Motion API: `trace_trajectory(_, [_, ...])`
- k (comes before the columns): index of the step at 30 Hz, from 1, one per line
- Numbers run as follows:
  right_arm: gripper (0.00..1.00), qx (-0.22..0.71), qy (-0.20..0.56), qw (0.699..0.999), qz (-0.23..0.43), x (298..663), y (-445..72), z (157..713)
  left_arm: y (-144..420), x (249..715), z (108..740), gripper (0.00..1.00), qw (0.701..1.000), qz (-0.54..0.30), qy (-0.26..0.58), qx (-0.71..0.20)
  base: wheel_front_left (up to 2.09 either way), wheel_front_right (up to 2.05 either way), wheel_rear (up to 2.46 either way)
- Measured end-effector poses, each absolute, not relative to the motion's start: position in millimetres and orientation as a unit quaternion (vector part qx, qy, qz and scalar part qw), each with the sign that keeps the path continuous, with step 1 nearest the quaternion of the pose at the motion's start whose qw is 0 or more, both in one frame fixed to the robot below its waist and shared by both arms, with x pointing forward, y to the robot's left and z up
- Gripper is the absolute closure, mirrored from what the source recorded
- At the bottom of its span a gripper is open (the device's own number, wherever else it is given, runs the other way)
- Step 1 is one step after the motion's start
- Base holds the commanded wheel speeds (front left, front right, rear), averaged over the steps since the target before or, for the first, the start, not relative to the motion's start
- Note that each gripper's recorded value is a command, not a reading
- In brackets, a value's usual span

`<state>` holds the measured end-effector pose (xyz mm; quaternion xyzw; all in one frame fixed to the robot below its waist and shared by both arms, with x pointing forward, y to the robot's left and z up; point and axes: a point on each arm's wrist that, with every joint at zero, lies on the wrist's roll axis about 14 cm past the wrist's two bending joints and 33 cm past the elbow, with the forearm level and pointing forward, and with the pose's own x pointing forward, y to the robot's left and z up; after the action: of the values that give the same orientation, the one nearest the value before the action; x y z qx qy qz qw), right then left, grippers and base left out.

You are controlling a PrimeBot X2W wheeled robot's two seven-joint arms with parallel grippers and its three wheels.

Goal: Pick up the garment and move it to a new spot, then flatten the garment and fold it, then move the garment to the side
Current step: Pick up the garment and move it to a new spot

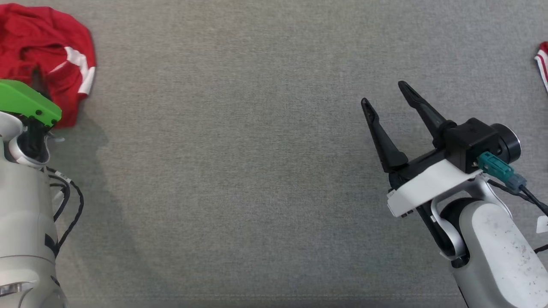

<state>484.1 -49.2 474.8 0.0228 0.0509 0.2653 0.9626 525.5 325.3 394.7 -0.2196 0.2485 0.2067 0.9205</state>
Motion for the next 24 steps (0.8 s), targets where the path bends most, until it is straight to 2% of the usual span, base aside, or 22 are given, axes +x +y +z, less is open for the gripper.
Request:
trace_trajectory(7, [0.0,0.018,0.081,0.975,0.206,486.4,-92.1,450.8,307.0,532.0,335.1,0.0,0.901,0.202,0.33,-0.195,0.0,0.0,0.0])
trace_trajectory(8, [0.0,0.017,0.085,0.977,0.196,485.7,-99.2,447.1,305.2,534.2,330.3,0.11,0.9,0.201,0.334,-0.193,0.0,0.0,0.0])
trace_trajectory(9, [0.0,0.016,0.092,0.978,0.189,484.5,-104.7,442.6,303.8,536.7,326.8,1.0,0.901,0.198,0.337,-0.19,0.0,0.0,0.0])
trace_trajectory(17, [0.0,0.033,0.09,0.98,0.173,478.6,-109.3,441.1,297.4,550.8,339.4,1.0,0.915,0.168,0.314,-0.191,0.0,0.0,0.0])
trace_trajectory(24, [0.0,0.065,0.065,0.98,0.174,468.4,-99.0,460.2,276.8,573.4,412.5,1.0,0.951,0.102,0.224,-0.19,0.0,0.0,0.0])
